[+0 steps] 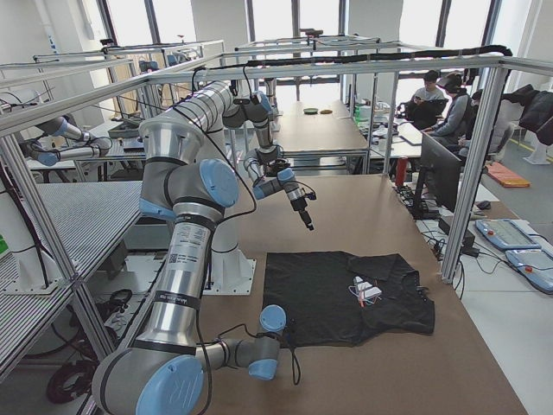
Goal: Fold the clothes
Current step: 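Grasp the near hem corners with the right gripper, then the left gripper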
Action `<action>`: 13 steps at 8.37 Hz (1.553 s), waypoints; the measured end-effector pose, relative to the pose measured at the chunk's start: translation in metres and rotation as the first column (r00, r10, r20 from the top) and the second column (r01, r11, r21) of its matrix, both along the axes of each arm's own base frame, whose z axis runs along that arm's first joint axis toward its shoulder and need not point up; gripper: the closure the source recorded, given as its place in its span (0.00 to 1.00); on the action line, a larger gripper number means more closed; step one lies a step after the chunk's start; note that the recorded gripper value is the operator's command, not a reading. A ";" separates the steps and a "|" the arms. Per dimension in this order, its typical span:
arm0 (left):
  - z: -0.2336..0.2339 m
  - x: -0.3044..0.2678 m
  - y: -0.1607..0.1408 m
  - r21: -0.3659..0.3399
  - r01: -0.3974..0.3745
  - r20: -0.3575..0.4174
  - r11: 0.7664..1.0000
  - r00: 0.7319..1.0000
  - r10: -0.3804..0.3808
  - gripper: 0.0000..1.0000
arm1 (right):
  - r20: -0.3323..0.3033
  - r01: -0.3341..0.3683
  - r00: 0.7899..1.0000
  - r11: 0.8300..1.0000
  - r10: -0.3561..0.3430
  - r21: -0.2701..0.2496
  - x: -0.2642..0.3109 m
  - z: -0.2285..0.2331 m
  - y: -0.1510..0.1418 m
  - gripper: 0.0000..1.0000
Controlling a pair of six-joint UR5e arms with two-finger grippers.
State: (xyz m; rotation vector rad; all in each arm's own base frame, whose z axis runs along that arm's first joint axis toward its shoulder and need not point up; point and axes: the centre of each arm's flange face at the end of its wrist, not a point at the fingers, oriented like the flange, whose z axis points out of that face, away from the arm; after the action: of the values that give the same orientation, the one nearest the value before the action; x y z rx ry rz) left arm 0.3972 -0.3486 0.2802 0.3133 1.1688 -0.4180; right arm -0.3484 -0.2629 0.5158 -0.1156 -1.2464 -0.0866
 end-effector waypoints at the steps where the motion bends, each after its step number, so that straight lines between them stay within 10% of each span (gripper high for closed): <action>1: 0.000 0.000 0.000 0.000 0.000 0.000 1.000 1.000 0.000 0.00 | -0.002 0.002 1.000 1.000 -0.002 -0.001 -0.001 0.001 0.001 0.76; 3: 0.002 0.000 0.000 -0.001 0.000 0.005 1.000 1.000 0.000 0.00 | -0.006 0.002 1.000 1.000 -0.002 -0.006 -0.001 0.002 0.001 1.00; 9: 0.000 -0.003 0.004 0.000 -0.005 -0.001 1.000 1.000 0.005 0.00 | 0.011 -0.002 1.000 1.000 0.002 0.002 -0.001 -0.003 0.001 1.00; 13: 0.017 0.027 0.057 -0.013 -0.053 0.023 0.999 0.998 0.053 0.00 | 0.076 -0.008 0.997 0.999 0.005 0.034 0.001 -0.016 -0.001 1.00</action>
State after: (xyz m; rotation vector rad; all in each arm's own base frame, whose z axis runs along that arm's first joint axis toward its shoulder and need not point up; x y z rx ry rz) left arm 0.4245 -0.2914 0.2976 0.2753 1.1491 -0.3738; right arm -0.3474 -0.2634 0.5001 -0.0795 -1.3202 -0.1073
